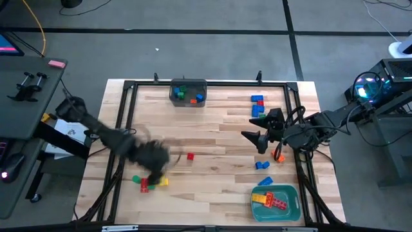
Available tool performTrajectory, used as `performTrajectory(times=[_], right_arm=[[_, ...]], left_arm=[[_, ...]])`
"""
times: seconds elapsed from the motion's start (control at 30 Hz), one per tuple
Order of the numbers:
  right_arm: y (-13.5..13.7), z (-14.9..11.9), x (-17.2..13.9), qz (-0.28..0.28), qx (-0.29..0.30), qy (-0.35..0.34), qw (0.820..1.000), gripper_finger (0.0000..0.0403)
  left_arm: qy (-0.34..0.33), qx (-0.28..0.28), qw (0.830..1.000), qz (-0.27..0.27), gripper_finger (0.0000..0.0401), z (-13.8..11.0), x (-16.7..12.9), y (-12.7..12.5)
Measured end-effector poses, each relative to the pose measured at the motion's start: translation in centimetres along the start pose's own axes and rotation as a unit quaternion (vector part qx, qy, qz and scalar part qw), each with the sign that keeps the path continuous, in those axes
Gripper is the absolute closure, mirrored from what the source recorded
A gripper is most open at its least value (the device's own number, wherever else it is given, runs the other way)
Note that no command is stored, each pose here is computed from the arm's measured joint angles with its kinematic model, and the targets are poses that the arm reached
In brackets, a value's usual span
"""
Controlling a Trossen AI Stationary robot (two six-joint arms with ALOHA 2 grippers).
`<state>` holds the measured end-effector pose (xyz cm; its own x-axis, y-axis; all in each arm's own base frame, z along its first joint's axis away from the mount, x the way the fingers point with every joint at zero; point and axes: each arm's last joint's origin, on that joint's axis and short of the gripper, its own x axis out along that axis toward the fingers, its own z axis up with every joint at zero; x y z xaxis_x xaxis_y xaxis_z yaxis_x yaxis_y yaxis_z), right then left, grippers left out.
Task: Sort blocks by size
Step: Put the green arch block into the green bin
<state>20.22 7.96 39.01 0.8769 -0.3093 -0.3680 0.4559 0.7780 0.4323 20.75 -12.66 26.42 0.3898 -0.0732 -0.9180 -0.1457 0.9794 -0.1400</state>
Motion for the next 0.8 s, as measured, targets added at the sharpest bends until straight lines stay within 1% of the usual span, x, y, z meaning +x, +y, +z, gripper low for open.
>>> performTrajectory(times=[0.07,0.1,0.17,0.23,0.3,0.4,0.53,0.63,0.73,0.8], right_arm=[[0.0,0.0,0.0,0.0,0.0,0.001,1.0,0.005],[0.0,0.0,0.0,0.0,-0.001,0.001,1.0,0.005],[0.0,0.0,0.0,0.0,-0.001,0.001,1.0,0.005],[0.0,0.0,0.0,-0.001,-0.001,0.001,1.0,0.005],[0.0,0.0,0.0,-0.001,0.0,0.002,1.0,0.005],[0.0,0.0,0.0,-0.001,0.0,0.002,1.0,0.005],[0.0,0.0,0.0,-0.001,0.0,0.002,1.0,0.005],[0.0,0.0,0.0,-0.001,-0.002,0.002,1.0,0.005],[0.0,0.0,0.0,-0.001,-0.002,0.002,1.0,0.005],[0.0,0.0,0.0,-0.001,-0.002,0.002,1.0,0.005]], left_arm=[[0.021,0.037,0.999,0.001,0.0108,-2.5,-0.1,-2.3],[0.024,0.041,0.999,0.007,0.0108,-3.6,-0.2,-3.1],[0.011,0.018,0.999,0.031,0.0108,-5.2,-0.4,-4.1],[-0.003,-0.007,0.999,0.042,0.0108,-5.9,-0.4,-4.6],[-0.01,0.001,0.999,0.052,0.0108,-6.4,-0.4,-4.8],[-0.008,0.046,0.997,0.066,0.0108,-6.1,0.2,-4.8],[0.035,0.076,0.995,0.05,0.0115,-5.5,1.3,-4.9],[0.048,0.077,0.994,0.059,0.0118,-5.7,2.0,-5.2],[0.065,0.07,0.993,0.068,0.0119,-6.3,3.4,-5.1],[0.081,0.071,0.992,0.059,0.0119,-7.0,4.5,-5.0]])
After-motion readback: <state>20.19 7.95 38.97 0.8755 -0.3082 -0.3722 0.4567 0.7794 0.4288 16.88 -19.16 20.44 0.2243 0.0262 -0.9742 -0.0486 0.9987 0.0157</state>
